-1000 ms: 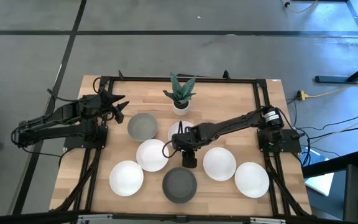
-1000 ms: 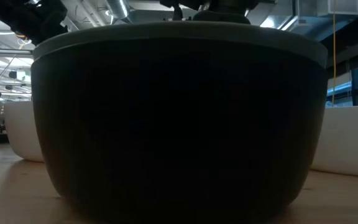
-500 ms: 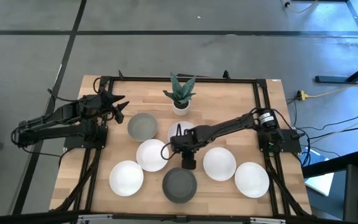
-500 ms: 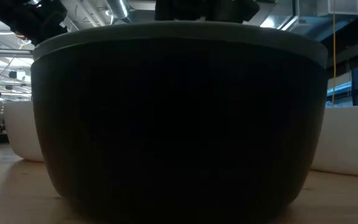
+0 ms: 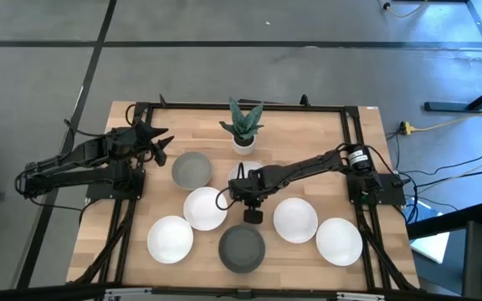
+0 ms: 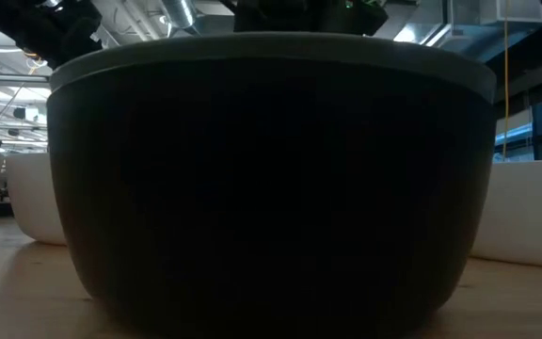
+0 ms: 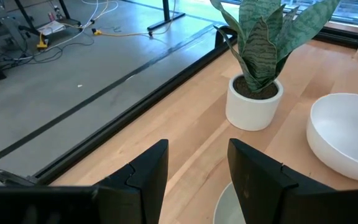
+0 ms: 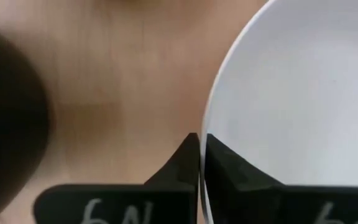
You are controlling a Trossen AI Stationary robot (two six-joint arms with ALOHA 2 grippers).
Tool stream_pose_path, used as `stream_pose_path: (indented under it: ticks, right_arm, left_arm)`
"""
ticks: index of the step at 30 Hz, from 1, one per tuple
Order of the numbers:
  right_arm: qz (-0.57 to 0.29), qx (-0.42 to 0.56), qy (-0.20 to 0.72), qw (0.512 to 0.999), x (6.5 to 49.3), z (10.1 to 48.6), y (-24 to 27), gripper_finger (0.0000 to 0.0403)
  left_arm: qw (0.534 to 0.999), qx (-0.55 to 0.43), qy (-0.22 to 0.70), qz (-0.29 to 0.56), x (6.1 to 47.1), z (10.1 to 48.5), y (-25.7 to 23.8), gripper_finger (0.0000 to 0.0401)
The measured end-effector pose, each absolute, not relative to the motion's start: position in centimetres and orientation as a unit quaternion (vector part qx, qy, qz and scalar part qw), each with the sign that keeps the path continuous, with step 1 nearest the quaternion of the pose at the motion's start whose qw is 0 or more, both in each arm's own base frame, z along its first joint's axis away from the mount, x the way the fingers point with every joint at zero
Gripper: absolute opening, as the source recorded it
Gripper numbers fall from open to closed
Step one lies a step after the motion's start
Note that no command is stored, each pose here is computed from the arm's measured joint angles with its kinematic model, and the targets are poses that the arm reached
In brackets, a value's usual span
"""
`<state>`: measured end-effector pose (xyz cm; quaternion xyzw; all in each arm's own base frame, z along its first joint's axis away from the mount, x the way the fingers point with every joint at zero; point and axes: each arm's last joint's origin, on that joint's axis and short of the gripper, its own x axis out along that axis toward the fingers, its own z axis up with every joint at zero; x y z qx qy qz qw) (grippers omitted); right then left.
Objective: Nest bowls inside each other
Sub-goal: Stack the white bowl on the dark gray bowl
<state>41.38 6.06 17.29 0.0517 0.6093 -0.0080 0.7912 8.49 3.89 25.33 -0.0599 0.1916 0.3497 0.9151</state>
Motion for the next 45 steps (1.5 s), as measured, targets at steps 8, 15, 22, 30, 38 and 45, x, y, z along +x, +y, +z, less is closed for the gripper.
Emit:
stream_pose_path:
  ticks: [8,15,22,30,38,45]
  right_arm:
    - [-0.015,0.032,0.618,0.785,42.0,21.3,5.9,0.0007]
    - [-0.007,0.041,0.57,0.821,42.9,26.4,7.5,0.0006]
    - [0.014,0.046,0.556,0.83,42.1,28.1,11.7,0.0006]
    - [0.0,0.063,0.545,0.836,40.2,28.5,17.5,0.0006]
    - [0.031,0.136,0.475,0.869,39.7,30.0,21.8,0.0006]
    - [0.041,0.189,0.453,0.87,39.0,30.4,24.2,0.0006]
  left_arm:
    - [0.915,-0.06,0.191,0.35,8.5,25.3,3.9,0.0161]
    - [0.915,-0.06,0.191,0.35,8.5,25.3,3.9,0.0161]
    - [0.915,-0.06,0.191,0.35,8.5,25.3,3.9,0.0161]
    - [0.912,-0.057,0.191,0.358,8.5,25.3,3.9,0.0161]
    - [0.907,-0.053,0.189,0.372,8.4,25.4,4.0,0.0161]
    - [0.907,-0.057,0.19,0.372,8.4,25.3,4.0,0.0161]
